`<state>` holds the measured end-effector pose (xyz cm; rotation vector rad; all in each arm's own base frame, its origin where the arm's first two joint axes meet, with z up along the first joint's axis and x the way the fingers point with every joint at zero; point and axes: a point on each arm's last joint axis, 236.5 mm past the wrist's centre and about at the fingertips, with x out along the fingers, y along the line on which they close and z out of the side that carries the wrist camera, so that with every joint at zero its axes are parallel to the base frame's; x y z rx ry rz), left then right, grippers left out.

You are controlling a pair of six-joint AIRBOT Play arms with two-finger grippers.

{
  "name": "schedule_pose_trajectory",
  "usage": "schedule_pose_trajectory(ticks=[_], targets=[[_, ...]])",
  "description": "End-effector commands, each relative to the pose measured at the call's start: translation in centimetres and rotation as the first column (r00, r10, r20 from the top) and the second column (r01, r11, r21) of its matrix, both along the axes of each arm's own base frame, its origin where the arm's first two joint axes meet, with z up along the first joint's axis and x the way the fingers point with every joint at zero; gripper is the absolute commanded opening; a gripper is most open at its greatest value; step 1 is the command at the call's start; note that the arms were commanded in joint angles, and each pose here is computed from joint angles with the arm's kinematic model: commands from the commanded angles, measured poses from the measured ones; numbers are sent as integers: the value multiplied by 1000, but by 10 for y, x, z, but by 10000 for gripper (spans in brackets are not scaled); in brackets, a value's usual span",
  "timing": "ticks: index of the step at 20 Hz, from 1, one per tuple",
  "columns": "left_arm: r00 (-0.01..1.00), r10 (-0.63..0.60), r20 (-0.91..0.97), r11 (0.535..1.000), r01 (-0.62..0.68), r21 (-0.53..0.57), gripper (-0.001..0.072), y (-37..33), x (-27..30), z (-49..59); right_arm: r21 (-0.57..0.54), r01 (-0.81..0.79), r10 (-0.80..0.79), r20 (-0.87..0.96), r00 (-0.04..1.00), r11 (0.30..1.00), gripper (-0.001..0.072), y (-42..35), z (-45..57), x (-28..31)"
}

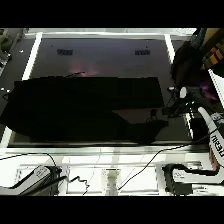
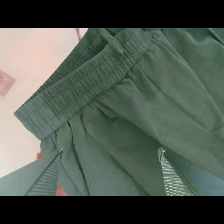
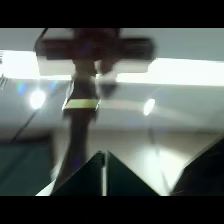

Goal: Fold the clothes and pants, and hang the long-sleeved shirts on hangers.

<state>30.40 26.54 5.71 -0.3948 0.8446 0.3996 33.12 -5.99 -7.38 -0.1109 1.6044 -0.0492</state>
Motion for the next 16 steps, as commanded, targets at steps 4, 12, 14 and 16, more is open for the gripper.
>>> schedule_pose_trajectory(ticks=[4, 12, 14, 16], targets=[[1000, 0, 0, 1000, 0, 0, 685, 0, 0, 0, -11, 137, -129, 275, 953, 990, 2, -79, 103, 58], [1000, 1, -8, 1000, -1, -14, 686, 1, 1, -6, 686, 110, -221, 75, 972, 719, 101, 34, 43, -53], [1000, 1, -8, 1000, -1, -18, 685, 0, 1, -7, 673, 120, -207, 51, 977, 730, 345, 47, 9, -64], [1000, -1, -10, 1000, 1, -20, 686, 0, 1, -7, 647, 127, -208, 50, 977, 751, 345, 53, -15, -62]])
